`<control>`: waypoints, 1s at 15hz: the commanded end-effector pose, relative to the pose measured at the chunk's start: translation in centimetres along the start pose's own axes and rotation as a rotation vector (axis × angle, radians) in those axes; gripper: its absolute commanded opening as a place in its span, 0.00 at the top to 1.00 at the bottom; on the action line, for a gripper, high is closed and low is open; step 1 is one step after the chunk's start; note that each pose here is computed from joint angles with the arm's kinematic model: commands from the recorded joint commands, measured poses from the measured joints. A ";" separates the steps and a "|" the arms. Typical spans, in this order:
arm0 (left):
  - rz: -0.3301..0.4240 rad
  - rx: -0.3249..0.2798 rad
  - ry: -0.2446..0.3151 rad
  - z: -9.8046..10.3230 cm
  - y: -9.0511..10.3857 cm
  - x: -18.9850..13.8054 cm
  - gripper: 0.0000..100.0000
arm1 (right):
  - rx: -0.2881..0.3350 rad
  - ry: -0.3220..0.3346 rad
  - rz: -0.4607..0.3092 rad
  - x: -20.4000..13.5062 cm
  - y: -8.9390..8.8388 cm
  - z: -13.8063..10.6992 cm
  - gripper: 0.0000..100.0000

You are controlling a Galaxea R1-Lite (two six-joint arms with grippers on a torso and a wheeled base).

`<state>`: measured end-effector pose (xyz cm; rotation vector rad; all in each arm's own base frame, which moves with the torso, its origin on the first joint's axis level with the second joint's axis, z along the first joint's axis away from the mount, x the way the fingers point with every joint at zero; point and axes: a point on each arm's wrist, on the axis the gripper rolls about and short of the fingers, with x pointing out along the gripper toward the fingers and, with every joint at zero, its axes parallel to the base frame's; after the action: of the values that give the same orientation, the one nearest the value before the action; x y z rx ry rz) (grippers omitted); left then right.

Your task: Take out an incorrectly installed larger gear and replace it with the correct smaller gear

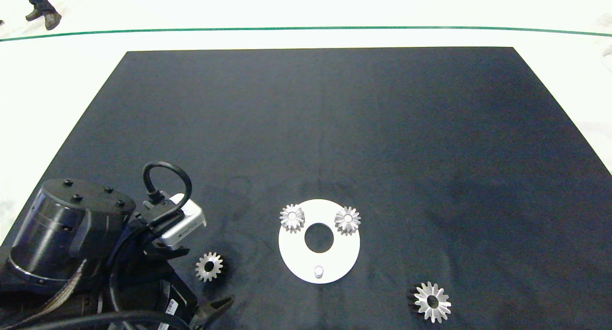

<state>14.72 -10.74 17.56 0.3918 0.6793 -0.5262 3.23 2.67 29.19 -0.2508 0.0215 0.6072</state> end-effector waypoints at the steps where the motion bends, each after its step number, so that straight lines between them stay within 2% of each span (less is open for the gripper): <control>1: 0.013 0.034 0.056 0.3 -0.1 1.8 0.00 | -0.004 0.006 -0.001 0.1 0.0 0.0 0.00; 3: 0.021 0.057 0.038 0.7 0.0 2.2 0.00 | -0.003 -0.002 -0.001 -0.1 0.0 0.0 0.00; 7: 0.029 0.085 0.062 0.7 0.3 3.2 0.00 | -0.002 -0.007 -0.002 -0.3 -0.1 0.0 0.00; 11: 0.054 0.074 0.077 0.7 1.2 3.6 0.00 | -0.002 -0.009 0.004 -0.3 0.0 0.0 0.00; 15: 0.057 0.082 0.080 0.7 1.3 3.6 0.08 | -0.002 -0.009 0.004 -0.3 0.0 0.0 0.00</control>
<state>18.10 -11.21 15.85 0.5096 0.7226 -0.4892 2.95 2.40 29.23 -0.2461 0.0097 0.6125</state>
